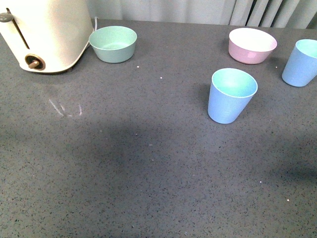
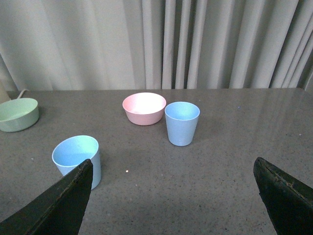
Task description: Stack blue cups with both arms
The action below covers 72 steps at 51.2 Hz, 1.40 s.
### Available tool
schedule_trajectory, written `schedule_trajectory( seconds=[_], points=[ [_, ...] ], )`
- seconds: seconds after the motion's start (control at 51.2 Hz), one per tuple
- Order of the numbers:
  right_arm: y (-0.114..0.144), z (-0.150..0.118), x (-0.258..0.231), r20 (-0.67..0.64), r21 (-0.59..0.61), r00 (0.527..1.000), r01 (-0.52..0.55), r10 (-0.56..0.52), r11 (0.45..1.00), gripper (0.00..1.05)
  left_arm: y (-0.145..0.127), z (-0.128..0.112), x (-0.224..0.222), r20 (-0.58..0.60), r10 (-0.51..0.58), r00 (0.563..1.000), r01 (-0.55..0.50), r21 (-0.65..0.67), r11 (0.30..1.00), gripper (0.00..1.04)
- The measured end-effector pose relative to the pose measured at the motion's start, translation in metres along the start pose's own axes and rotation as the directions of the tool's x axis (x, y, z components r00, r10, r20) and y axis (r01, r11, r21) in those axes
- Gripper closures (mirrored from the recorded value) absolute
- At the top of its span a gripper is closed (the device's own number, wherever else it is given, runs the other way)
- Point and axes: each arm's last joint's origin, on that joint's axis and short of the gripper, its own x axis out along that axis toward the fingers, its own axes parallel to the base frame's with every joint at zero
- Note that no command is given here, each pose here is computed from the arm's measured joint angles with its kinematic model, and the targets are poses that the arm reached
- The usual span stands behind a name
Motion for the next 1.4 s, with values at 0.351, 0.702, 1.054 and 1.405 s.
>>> schedule_trajectory(
  seconds=[0.351, 0.702, 1.054, 1.405],
  points=[
    [0.000, 0.000, 0.000, 0.000, 0.000, 1.000, 0.000, 0.000, 1.000, 0.09, 0.012, 0.004, -0.018, 0.016, -0.004, 1.000, 0.004, -0.001, 1.000, 1.03],
    [0.000, 0.000, 0.000, 0.000, 0.000, 1.000, 0.000, 0.000, 1.000, 0.09, 0.012, 0.009, -0.033, 0.032, -0.005, 0.999, 0.005, -0.001, 1.000, 1.03],
    [0.000, 0.000, 0.000, 0.000, 0.000, 1.000, 0.000, 0.000, 1.000, 0.09, 0.012, 0.009, -0.042, 0.035, -0.005, 0.999, 0.005, -0.001, 1.000, 1.03],
    [0.000, 0.000, 0.000, 0.000, 0.000, 1.000, 0.000, 0.000, 1.000, 0.09, 0.012, 0.006, -0.052, 0.013, -0.004, 1.000, 0.004, -0.001, 1.000, 1.03]
  ],
)
